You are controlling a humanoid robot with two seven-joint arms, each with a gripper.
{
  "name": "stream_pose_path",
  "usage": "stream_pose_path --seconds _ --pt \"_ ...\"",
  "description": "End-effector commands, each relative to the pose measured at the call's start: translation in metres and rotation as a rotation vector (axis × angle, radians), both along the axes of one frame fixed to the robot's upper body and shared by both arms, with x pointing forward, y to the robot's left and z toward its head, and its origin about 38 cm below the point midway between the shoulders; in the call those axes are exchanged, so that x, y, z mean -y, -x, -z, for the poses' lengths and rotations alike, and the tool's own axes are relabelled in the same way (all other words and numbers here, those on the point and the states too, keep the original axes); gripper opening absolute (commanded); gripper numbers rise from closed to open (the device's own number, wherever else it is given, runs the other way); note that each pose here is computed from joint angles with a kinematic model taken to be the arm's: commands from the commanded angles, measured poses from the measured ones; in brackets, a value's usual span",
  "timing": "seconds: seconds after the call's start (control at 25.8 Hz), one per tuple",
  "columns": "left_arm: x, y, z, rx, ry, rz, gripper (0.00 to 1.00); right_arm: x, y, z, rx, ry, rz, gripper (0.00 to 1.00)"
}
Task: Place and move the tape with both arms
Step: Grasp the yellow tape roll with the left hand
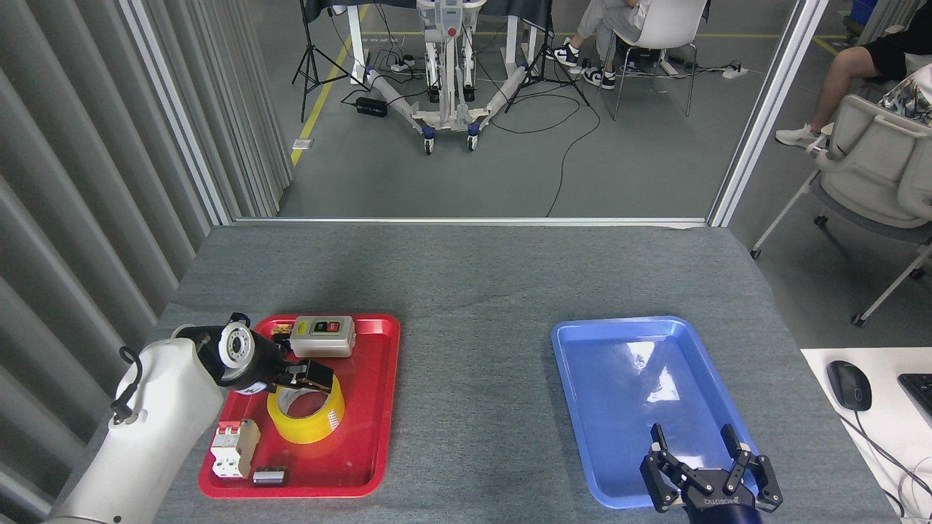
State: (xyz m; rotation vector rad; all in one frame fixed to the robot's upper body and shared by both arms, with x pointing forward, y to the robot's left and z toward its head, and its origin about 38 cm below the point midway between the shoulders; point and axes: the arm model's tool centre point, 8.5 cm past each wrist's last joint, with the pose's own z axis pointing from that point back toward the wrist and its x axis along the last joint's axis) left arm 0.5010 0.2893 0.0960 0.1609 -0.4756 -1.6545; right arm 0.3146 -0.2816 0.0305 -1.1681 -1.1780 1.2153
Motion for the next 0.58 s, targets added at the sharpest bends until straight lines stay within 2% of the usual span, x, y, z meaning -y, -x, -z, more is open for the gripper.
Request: stream_pose_path --seconds 0.0,0.19,0.27,0.54 --pt "-0.011 -0.004 0.002 0.045 -0.062 -0.013 0.99 -0.003 0.000 0.001 -0.002 -0.003 0.002 1.00" --pt "-0.021 -0.002 0.010 0.062 -0.127 0.005 0.99 -0.011 0.000 0.002 -0.001 -0.001 0.003 1.00" --pt "-0.023 -0.001 0.013 0.060 -0.131 0.027 0.95 -0.014 0.000 0.003 -0.002 0.002 0.003 1.00" --pt "-0.026 0.002 0.025 0.044 -0.138 0.045 0.94 -0.018 0.000 0.003 -0.003 0.003 0.006 1.00"
